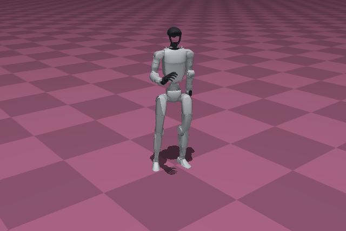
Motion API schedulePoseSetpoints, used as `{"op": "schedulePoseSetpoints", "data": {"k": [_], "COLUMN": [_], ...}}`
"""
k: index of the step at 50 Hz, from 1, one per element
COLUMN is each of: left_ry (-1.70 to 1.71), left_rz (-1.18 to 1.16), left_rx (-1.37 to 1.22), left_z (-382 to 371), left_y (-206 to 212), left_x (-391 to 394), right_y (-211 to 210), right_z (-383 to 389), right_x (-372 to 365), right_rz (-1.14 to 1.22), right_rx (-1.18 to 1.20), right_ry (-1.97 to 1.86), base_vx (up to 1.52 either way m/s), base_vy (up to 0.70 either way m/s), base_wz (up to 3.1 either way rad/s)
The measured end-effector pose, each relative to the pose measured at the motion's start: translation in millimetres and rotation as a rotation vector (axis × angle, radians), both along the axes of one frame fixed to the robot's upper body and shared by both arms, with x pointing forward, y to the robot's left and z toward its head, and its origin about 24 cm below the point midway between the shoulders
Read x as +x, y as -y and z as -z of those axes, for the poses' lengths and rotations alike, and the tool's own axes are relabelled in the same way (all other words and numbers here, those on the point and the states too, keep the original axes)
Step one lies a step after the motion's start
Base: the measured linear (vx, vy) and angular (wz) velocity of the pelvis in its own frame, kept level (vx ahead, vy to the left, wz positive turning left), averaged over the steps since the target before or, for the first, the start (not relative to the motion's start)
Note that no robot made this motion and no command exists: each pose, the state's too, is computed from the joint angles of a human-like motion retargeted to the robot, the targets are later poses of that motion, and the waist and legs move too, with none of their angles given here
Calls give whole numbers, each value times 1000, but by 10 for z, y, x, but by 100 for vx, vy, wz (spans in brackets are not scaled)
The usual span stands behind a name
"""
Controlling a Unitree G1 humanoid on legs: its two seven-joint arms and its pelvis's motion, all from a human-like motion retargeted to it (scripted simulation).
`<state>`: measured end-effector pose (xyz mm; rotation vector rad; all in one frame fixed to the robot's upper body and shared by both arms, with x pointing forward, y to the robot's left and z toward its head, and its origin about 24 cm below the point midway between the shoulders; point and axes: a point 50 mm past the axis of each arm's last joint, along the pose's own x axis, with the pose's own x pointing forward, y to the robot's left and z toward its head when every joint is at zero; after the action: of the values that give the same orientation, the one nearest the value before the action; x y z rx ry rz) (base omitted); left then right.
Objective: Upper body actions
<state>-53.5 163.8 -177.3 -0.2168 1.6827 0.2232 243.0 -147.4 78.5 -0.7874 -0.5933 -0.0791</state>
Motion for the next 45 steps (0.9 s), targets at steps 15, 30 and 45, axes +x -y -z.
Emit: {"op": "schedulePoseSetpoints", "data": {"k": [15, 30, 45], "left_ry": [-6, -15, -9], "left_rz": [0, 60, 21], "left_rx": [-1, 19, 9], "left_z": [-2, -8, -4], "left_y": [-14, -105, -61], "left_x": [-4, 45, 30], "right_y": [-186, -40, -31], "right_z": [-1262, -1247, -1356], "right_x": [958, 1438, 804], "right_rz": [-46, 161, 89], "right_rx": [27, -168, 58], "right_ry": [228, 90, 416], "base_vx": [1, 1, 0], "base_vy": [2, 0, 0], "base_wz": [0, -4, 0]}}
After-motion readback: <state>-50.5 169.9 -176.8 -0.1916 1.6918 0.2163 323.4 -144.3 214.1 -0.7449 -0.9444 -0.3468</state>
